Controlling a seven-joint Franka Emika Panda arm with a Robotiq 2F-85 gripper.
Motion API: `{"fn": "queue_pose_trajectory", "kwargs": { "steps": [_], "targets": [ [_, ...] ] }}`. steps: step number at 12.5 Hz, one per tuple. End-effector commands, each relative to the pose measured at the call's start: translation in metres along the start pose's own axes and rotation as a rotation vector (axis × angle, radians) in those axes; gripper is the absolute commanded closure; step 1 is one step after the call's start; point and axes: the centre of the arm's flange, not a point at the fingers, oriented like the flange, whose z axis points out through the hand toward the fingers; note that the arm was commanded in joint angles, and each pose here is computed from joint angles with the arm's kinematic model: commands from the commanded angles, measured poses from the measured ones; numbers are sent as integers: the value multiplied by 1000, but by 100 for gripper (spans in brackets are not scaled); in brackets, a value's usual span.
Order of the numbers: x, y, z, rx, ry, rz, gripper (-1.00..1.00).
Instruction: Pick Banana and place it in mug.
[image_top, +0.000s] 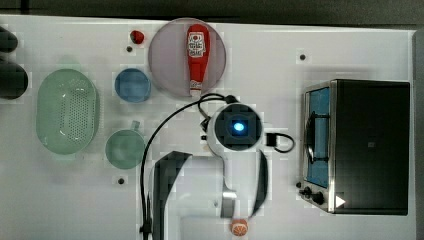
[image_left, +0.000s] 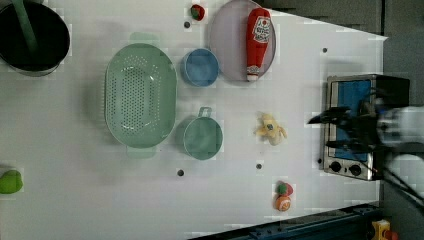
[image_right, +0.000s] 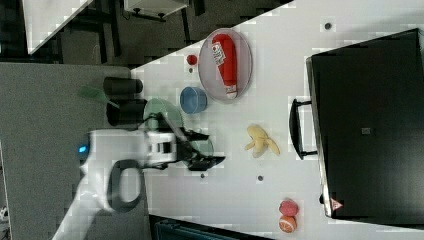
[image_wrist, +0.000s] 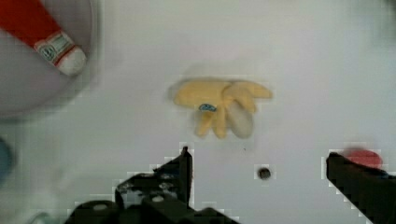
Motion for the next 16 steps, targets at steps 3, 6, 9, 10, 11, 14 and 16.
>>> {"fn": "queue_pose_trajectory", "kwargs": {
  "steps": [3,6,9,10,11,14,16],
  "targets": [
    [2,-9,40,30,42,-261,-100],
    [8,-12,89,14,19,-259,-100],
    [15,-13,132,14,22,-252,-100],
    [17,-12,146,17,28,-248,-100],
    [18,-12,158,19,34,-248,-100],
    [21,-15,185,44,71,-250,-100],
    [20,-13,194,38,63,-249,-70]
  ]
}}
